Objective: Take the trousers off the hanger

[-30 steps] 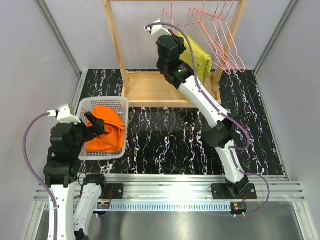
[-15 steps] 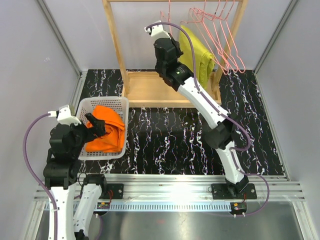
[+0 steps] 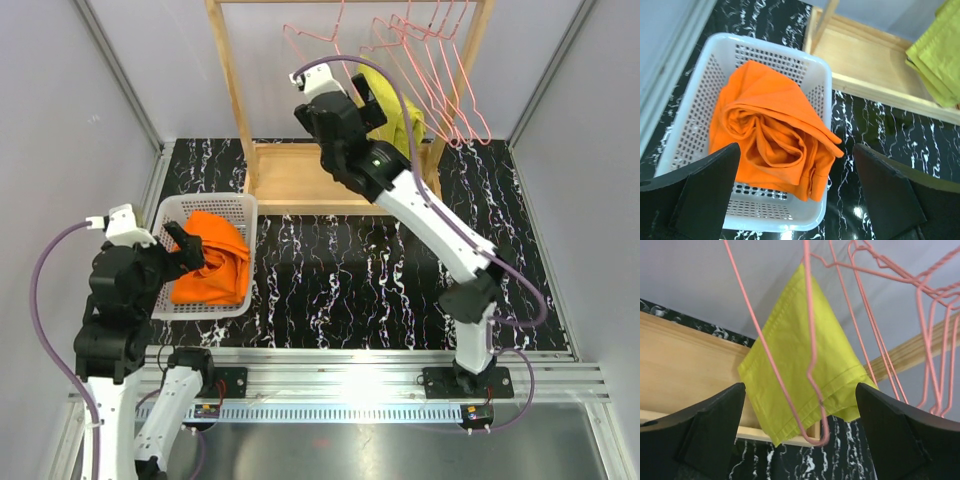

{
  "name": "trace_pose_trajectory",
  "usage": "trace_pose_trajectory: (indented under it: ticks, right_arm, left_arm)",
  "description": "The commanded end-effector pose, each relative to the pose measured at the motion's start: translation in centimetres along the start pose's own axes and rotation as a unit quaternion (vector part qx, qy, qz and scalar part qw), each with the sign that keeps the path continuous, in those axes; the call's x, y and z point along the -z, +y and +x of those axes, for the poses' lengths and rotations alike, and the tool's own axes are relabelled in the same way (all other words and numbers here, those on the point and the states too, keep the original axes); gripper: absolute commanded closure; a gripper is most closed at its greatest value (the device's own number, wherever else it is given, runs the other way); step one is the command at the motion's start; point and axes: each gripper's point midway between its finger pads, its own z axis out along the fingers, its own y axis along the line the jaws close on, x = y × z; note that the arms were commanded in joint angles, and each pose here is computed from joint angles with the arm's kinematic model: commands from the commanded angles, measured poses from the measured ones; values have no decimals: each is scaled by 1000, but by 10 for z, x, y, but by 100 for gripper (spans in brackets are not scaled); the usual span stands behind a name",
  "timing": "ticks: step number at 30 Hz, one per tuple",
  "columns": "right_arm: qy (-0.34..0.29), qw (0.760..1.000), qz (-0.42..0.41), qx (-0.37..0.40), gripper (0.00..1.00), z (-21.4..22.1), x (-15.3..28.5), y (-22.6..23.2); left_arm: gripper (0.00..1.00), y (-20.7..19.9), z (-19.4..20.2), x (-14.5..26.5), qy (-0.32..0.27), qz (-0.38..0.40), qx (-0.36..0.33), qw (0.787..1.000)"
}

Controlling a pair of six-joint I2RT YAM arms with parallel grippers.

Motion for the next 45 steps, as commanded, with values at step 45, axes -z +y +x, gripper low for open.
trace_pose_trajectory:
  ticks: [45]
  right_arm:
    - [40,952,-13,-303,1,219,245,-204]
  left_arm:
    - [1,32,-36,56,-136,-45,-61,988]
